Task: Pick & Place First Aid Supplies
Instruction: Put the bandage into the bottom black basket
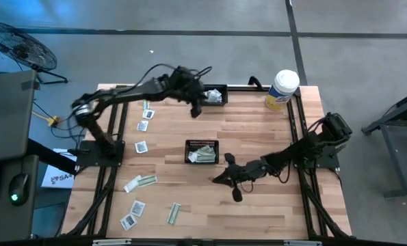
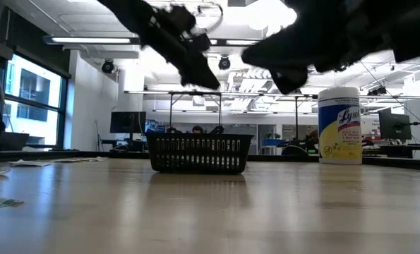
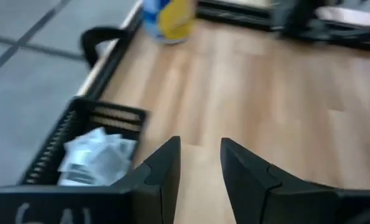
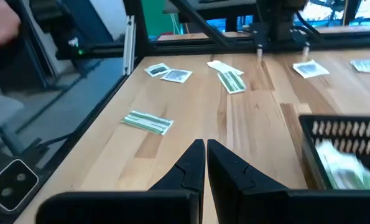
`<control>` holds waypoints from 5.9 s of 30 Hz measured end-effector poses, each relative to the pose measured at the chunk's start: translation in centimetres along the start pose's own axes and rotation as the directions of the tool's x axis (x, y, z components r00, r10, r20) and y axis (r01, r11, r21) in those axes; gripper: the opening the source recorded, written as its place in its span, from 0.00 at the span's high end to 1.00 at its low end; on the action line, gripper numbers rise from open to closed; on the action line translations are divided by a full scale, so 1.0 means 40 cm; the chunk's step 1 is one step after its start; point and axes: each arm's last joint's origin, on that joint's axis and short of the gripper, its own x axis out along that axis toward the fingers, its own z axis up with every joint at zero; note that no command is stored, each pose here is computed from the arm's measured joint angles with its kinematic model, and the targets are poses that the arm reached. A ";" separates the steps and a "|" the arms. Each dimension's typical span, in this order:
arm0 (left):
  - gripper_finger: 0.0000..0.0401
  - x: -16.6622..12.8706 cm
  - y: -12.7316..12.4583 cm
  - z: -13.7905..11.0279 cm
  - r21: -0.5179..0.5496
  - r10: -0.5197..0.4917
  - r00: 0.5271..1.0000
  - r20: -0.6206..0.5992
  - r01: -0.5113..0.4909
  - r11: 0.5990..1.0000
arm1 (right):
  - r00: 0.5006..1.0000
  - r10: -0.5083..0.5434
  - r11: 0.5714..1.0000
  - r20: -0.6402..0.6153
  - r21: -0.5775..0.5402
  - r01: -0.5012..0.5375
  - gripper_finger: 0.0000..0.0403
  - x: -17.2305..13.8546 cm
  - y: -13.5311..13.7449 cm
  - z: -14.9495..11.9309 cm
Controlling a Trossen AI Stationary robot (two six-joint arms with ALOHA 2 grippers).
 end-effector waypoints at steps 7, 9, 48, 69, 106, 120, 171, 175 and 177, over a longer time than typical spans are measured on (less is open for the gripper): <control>0.72 -0.138 -0.156 -0.111 0.004 -0.077 0.997 0.007 0.077 0.997 | 0.998 -0.025 0.998 -0.050 -0.058 0.022 0.97 0.064 0.038 0.066; 0.72 -0.173 -0.203 -0.156 -0.001 -0.089 0.996 0.017 0.089 0.996 | 0.998 -0.021 0.997 -0.054 -0.076 0.016 0.97 0.096 0.049 0.076; 0.72 -0.339 -0.519 -0.450 -0.024 -0.086 0.994 0.062 0.088 0.996 | 0.914 -0.188 0.979 -0.360 0.002 0.202 0.76 0.511 0.170 -0.051; 0.72 -0.339 -0.508 -0.446 -0.081 0.058 0.991 0.120 -0.048 0.996 | 0.852 -0.200 0.971 -0.484 0.022 0.240 0.97 0.519 0.094 -0.077; 0.72 -0.339 -0.504 -0.451 -0.049 0.092 0.990 0.109 -0.087 0.995 | 0.346 -0.802 0.312 -0.487 0.153 0.938 1.00 0.244 -0.150 0.074; 0.72 -0.339 -0.504 -0.451 -0.042 0.093 0.990 0.110 -0.089 0.995 | 0.356 -0.729 0.373 -0.584 0.096 0.923 0.81 0.241 -0.167 0.096; 0.72 -0.348 -0.612 -0.665 0.124 0.042 0.852 -0.522 0.028 0.992 | 0.755 -0.567 0.818 -0.331 -0.114 0.564 0.79 0.202 0.295 0.213; 0.72 -0.305 -0.640 -0.667 0.153 -0.009 0.872 -0.489 0.096 0.984 | 0.766 -0.544 0.832 -0.342 -0.101 0.546 0.79 0.203 0.299 0.213; 0.72 -0.284 -0.659 -0.666 0.171 -0.044 0.893 -0.448 0.134 0.976 | 0.773 -0.527 0.842 -0.354 -0.099 0.530 0.79 0.204 0.301 0.212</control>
